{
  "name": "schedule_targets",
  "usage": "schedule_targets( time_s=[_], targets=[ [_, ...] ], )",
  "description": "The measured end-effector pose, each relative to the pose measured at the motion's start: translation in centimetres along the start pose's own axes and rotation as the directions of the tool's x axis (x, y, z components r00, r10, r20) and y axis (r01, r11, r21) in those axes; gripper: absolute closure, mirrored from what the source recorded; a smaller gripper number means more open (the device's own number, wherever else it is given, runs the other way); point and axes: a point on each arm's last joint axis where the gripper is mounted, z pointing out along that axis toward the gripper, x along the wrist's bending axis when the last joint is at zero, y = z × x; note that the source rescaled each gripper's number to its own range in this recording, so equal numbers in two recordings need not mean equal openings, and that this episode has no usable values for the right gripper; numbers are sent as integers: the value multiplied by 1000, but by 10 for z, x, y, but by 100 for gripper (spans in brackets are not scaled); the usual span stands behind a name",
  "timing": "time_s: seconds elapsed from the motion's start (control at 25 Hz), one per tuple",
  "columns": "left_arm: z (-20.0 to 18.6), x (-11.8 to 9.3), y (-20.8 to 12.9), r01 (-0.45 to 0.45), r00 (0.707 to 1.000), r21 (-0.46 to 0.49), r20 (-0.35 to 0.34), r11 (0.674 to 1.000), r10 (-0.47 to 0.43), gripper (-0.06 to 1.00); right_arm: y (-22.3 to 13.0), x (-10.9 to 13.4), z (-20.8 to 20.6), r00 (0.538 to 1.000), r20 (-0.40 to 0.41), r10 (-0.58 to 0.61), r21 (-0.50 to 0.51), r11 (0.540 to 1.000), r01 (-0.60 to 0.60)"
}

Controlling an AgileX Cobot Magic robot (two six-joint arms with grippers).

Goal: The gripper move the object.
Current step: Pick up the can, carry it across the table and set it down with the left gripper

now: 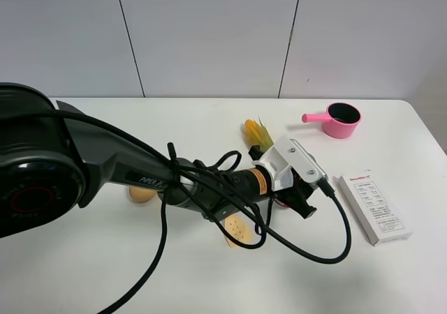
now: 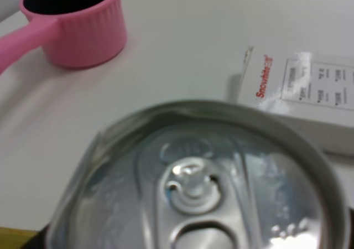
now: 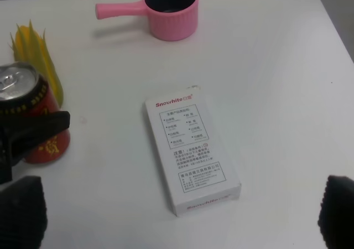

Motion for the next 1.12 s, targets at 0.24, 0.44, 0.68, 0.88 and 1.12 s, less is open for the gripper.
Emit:
schedule_targets(
  time_s=[0.24, 0.44, 0.68, 0.88, 1.12],
  targets=[
    [0, 0, -4, -3, 1000, 40, 1, 999, 3, 93, 0, 0, 0, 1000, 0, 0, 0, 1000, 0],
    [-1, 0, -1, -3, 1000, 57, 0, 998, 3, 93, 0, 0, 0, 1000, 0, 0, 0, 1000, 0],
    [-6, 1, 16, 51, 999, 27, -4, 998, -51, 67, 0, 0, 0, 1000, 0, 0, 0, 1000, 0],
    [-8, 1, 29, 114, 994, -21, -3, 993, -114, 10, 0, 0, 0, 1000, 0, 0, 0, 1000, 0],
    [-13, 2, 39, 113, 994, -15, -6, 994, -113, 5, 0, 0, 0, 1000, 0, 0, 0, 1000, 0]
  ],
)
